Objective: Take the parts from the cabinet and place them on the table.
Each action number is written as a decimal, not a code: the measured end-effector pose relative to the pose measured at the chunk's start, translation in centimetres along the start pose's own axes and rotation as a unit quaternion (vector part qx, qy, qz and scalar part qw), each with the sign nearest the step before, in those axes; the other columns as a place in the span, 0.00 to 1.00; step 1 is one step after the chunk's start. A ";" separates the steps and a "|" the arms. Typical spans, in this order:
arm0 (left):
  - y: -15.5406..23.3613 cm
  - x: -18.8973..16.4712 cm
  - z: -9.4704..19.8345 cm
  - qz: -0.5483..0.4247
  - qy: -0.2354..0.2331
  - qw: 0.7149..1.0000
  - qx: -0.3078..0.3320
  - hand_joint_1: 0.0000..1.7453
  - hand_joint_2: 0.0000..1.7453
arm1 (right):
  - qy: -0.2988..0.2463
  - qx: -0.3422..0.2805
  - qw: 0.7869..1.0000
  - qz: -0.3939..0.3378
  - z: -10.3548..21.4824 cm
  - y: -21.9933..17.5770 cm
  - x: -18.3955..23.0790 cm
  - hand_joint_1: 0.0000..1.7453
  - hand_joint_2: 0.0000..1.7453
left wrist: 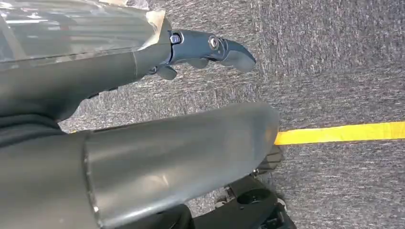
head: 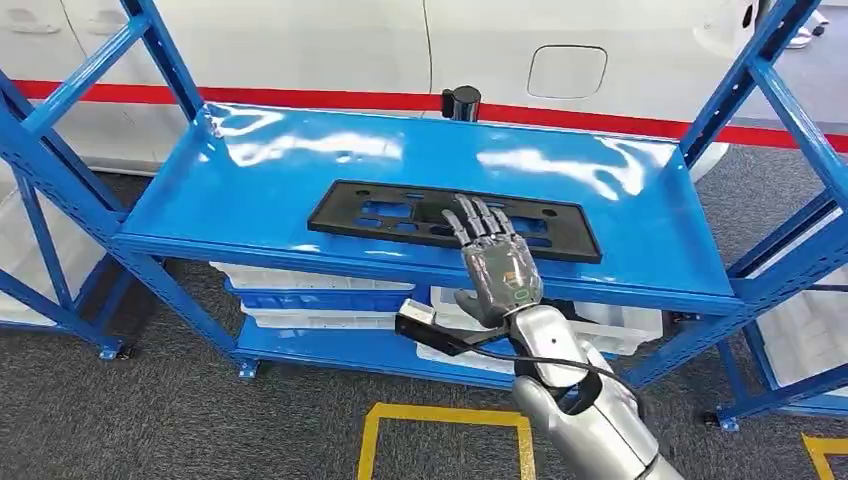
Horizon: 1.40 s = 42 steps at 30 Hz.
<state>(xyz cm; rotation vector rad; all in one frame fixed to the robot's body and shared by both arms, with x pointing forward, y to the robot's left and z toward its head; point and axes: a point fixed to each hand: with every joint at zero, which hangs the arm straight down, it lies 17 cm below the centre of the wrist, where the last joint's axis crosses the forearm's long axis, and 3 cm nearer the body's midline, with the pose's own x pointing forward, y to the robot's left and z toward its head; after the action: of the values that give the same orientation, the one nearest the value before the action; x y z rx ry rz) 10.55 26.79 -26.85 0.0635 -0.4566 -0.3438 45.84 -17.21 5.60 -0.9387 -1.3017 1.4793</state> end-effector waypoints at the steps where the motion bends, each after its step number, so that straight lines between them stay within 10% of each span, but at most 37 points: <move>1: 0.0 0.0 0.0 0.000 0.001 1.000 0.000 0.00 0.00 | 0.001 0.003 1.000 -0.001 -0.1 0.2 0.0 0.00 1.00; 42: -0.5 2.5 -0.6 -0.029 -0.018 0.999 -0.012 0.00 0.00 | 0.085 0.052 0.995 0.029 -5.8 2.9 -5.6 0.00 1.00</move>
<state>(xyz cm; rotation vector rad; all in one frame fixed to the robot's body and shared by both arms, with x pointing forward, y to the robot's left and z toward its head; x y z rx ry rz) 12.73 25.50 -26.40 0.0471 -0.4864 -0.4085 52.44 -20.97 1.74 -1.0170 -1.0720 1.4621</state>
